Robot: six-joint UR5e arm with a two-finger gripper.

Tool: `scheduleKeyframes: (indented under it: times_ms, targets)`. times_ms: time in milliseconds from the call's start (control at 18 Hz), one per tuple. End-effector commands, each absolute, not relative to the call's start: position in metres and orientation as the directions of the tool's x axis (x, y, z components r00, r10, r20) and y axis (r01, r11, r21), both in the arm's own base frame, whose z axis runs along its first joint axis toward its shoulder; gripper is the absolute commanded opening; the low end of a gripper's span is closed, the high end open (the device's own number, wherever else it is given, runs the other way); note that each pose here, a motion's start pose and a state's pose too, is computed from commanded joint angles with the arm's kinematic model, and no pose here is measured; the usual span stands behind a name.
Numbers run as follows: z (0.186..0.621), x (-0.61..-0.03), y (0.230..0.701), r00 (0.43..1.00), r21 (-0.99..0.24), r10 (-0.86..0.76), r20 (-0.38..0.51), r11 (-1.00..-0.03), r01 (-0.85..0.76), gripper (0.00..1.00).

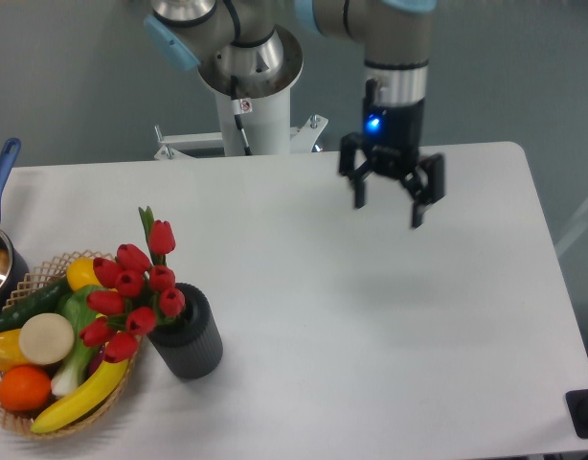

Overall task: Insert the flowers into the vase
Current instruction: 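Open the gripper and lift it away from the tulips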

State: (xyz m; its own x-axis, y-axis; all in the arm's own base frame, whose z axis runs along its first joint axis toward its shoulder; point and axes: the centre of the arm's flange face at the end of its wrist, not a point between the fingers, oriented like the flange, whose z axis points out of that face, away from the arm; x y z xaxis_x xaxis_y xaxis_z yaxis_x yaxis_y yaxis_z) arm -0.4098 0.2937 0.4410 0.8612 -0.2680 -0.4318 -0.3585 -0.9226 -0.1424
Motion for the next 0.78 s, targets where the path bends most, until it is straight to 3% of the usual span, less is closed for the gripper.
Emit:
scheduleKeyframes:
  times_ms: [444, 778]
  targets:
    - [0.476, -0.398, 0.183, 0.912, -0.082, -0.29, -0.291, -0.942, -0.326, 1.0]
    - [0.498, -0.38, 0.142, 0.939, -0.082, -0.257, -0.228, -0.956, -0.281, 1.0]
